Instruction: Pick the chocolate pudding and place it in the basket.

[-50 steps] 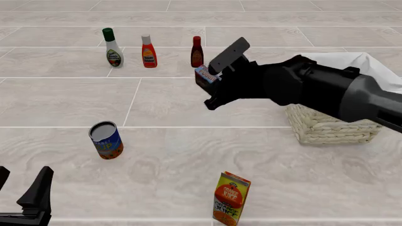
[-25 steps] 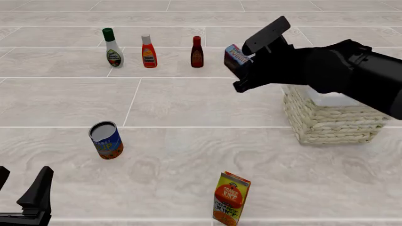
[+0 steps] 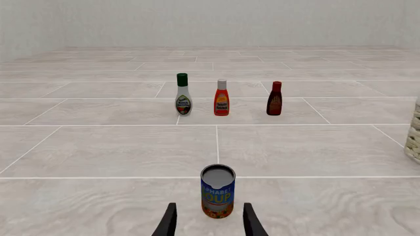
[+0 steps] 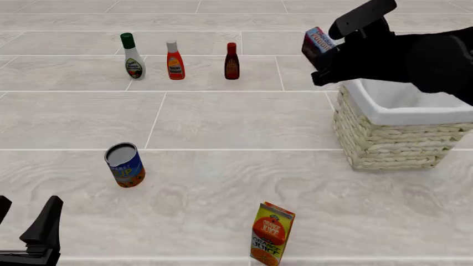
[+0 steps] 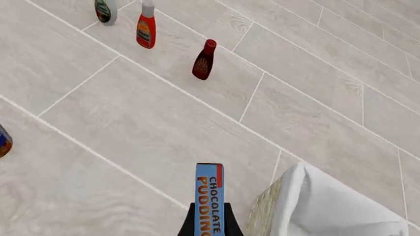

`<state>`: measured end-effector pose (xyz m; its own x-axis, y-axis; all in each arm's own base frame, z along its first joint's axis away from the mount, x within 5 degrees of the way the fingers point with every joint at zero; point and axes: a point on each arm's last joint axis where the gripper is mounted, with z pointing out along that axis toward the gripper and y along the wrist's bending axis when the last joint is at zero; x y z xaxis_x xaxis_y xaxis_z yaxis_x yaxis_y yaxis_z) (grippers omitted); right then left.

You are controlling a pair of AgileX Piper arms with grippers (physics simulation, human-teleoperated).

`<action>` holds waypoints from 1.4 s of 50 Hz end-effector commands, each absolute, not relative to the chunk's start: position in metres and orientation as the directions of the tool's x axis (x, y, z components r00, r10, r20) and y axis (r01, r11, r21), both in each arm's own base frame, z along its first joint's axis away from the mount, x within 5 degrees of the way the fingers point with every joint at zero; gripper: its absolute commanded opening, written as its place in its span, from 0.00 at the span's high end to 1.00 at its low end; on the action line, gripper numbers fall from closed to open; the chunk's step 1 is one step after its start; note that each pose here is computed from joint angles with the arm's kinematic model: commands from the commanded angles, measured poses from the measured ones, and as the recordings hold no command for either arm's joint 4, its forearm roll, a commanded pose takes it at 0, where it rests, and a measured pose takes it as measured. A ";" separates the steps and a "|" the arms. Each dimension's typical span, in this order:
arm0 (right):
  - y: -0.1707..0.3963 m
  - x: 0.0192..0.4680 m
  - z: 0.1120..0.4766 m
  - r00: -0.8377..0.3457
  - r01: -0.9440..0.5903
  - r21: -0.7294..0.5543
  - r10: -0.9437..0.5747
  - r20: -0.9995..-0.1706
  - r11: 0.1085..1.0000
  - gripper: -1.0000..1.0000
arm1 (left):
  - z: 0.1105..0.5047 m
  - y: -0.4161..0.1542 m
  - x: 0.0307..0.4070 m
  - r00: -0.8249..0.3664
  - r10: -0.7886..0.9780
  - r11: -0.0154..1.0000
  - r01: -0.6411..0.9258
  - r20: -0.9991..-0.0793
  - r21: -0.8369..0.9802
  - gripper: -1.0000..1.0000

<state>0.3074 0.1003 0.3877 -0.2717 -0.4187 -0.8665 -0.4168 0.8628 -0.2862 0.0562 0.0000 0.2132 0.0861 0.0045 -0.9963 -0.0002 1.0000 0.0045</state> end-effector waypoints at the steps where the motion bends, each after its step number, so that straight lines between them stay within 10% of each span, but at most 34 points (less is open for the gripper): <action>1: 0.076 0.305 0.401 -0.279 -0.347 -0.288 -0.392 -0.877 0.892 1.00 | 0.213 0.000 0.056 0.086 0.003 1.000 0.000 -0.996 0.003 0.00; 70: -0.020 0.300 0.418 -0.370 -0.054 -0.297 -0.295 -0.881 0.953 1.00 | 0.213 0.000 0.056 0.086 0.003 1.000 0.000 -0.996 0.003 0.00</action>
